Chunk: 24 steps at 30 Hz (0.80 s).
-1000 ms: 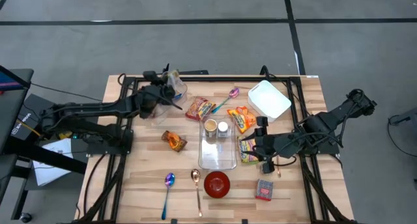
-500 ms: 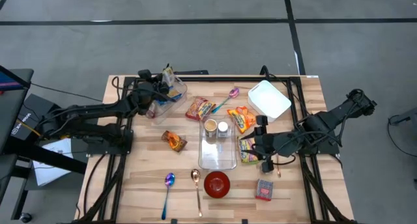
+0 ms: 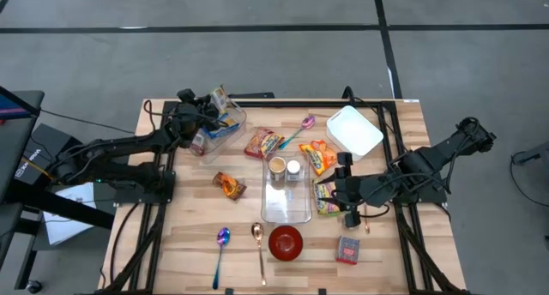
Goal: Pick & Place Food Item
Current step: Put the left green noodle pack into the top transparent bin
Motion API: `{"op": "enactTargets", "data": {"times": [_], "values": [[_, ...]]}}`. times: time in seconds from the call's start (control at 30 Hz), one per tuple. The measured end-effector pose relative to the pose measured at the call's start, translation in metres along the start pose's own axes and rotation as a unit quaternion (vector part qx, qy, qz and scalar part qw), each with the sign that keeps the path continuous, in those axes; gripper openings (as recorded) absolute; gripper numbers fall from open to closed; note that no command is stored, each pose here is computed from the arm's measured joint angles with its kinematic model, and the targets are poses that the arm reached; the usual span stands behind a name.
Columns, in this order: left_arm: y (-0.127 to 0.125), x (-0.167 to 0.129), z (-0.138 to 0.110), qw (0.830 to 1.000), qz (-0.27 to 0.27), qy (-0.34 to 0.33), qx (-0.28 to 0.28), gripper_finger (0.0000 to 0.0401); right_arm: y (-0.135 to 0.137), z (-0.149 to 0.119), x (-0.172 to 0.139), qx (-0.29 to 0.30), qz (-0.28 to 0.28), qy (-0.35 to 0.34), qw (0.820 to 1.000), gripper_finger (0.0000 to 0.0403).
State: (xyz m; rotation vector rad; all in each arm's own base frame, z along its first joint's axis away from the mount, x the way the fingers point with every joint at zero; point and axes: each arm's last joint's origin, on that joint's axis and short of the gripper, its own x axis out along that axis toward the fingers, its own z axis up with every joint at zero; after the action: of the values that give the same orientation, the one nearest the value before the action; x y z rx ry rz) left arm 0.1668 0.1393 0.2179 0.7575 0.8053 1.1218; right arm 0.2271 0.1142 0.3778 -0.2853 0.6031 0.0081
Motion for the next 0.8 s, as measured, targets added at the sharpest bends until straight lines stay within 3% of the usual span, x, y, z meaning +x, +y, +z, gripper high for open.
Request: {"op": "enactTargets", "data": {"times": [0.37,0.8], "values": [[-0.001,0.004,-0.006,0.999,-0.029,-0.013,-0.037,0.0000,0.000,0.000,0.000,0.000,0.001,0.000,1.000,0.0179],[-0.019,0.003,-0.032,0.999,-0.039,0.008,-0.031,0.0000,0.000,0.000,0.000,0.000,0.001,0.000,1.000,0.0179]]}}
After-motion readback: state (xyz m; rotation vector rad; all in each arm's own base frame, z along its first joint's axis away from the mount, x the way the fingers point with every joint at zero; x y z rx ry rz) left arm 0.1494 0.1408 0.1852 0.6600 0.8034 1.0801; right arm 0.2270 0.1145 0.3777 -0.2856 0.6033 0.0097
